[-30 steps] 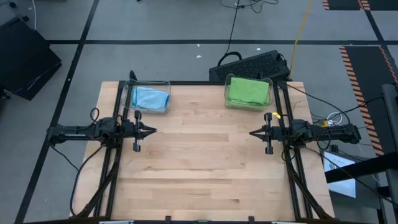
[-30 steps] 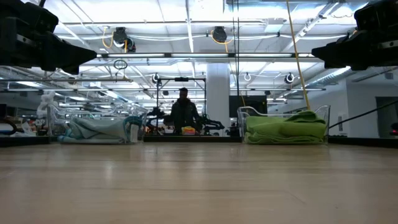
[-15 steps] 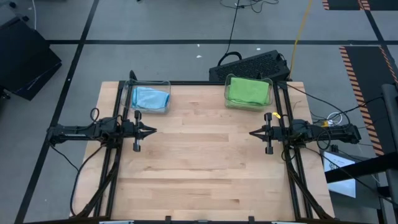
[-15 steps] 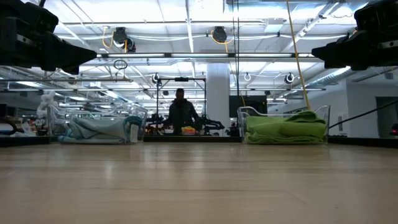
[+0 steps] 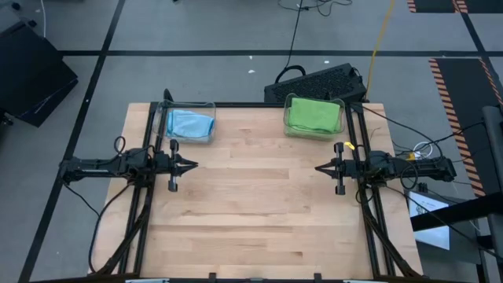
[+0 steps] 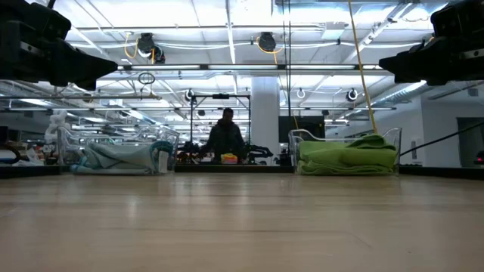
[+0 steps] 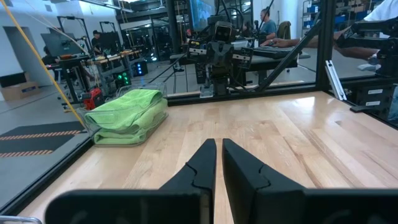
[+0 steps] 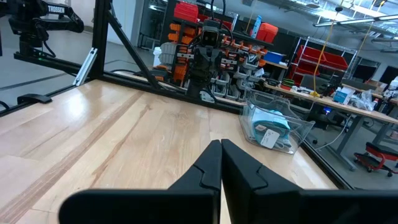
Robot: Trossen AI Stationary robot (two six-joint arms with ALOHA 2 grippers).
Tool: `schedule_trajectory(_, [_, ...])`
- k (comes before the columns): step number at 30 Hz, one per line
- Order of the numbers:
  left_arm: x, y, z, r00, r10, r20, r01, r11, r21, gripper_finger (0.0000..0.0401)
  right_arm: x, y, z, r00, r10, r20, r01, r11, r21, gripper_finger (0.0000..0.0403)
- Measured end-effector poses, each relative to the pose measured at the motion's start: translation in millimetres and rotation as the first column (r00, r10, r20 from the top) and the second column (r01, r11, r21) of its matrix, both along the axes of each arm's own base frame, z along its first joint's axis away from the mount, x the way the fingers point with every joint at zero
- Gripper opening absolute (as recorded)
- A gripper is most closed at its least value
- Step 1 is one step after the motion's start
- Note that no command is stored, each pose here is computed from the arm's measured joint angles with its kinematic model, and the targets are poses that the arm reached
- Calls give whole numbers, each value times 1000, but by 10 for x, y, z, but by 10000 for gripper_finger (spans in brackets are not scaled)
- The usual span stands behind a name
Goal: Sort microfiber towel by color & place in baskets
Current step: Return to Home Position
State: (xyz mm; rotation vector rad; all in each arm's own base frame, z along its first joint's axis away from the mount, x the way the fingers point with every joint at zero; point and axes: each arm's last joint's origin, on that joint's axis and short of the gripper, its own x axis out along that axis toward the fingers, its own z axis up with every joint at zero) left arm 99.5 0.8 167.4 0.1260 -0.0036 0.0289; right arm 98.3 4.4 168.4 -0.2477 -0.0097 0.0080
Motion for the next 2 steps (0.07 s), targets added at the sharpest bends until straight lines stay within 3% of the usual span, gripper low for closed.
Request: schedule_trajectory(2, [0, 0, 0, 1000, 0, 0, 0, 1000, 0, 31, 0, 0, -1, 1000, 0, 0, 0, 1000, 0, 0])
